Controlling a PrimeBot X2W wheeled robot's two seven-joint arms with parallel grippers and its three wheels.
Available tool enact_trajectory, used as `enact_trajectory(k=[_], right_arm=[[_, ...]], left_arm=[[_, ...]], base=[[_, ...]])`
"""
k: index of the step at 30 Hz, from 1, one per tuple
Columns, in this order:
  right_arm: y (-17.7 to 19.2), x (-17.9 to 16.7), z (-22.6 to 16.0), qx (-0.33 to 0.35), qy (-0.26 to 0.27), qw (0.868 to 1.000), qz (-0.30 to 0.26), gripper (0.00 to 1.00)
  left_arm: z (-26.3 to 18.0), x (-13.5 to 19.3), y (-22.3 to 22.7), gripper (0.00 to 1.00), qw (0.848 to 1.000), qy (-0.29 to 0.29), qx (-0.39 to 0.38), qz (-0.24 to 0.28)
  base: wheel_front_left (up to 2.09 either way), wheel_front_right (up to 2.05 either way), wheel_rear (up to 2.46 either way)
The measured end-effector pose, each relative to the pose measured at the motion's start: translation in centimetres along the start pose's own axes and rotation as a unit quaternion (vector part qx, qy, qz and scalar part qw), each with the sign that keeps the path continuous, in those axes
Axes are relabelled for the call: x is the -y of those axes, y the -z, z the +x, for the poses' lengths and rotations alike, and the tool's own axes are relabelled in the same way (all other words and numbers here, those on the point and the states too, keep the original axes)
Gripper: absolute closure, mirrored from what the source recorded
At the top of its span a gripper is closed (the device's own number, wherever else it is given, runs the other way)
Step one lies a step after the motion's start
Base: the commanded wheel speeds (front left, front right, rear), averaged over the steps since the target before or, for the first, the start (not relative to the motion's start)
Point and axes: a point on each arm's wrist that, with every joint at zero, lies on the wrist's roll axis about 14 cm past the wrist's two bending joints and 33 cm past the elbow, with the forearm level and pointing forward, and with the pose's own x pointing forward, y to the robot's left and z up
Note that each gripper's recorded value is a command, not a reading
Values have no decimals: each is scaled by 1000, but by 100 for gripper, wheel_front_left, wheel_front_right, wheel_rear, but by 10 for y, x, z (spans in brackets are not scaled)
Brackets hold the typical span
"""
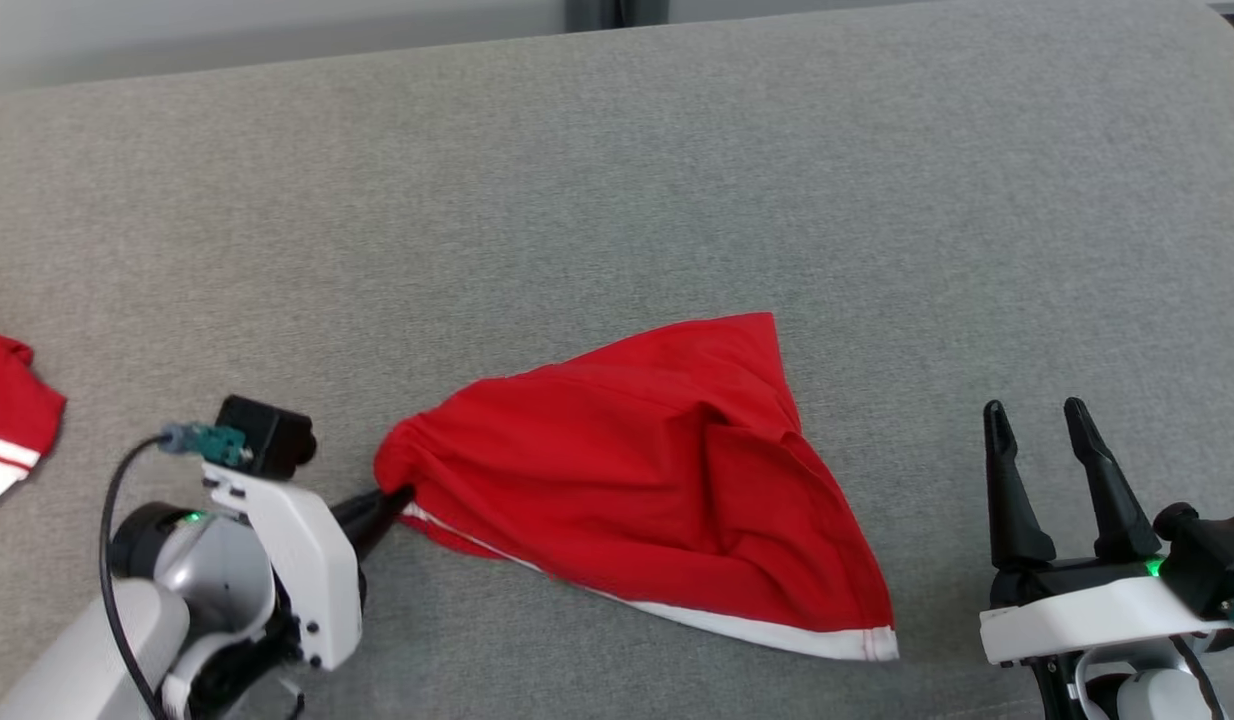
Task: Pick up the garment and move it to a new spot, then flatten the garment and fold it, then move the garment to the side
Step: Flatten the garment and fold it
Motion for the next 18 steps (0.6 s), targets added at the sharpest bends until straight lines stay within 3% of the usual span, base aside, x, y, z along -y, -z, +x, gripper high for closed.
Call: enact_trajectory(k=[9,10,11,12,13,18], right_arm=[[2,13,-7,-3,21,1000,3,0],[2,13,-7,-3,21,1000,3,0],[2,13,-7,-2,21,1000,3,0],[1,13,-6,-2,21,1000,3,0],[1,12,-6,-1,20,1000,3,0],[-4,4,0,8,6,1000,0,0]], left_arm=[[30,-6,-9,100,999,4,-6,-41],[31,-6,-9,86,999,3,-2,-45],[32,-7,-8,54,999,1,1,-47],[33,-8,-9,13,999,1,6,-50],[33,-8,-10,0,999,0,12,-53],[21,-19,-19,0,995,-26,70,-61]], base=[[0,0,0],[0,0,0],[0,0,0],[0,0,0],[0,0,0],[0,0,0]])
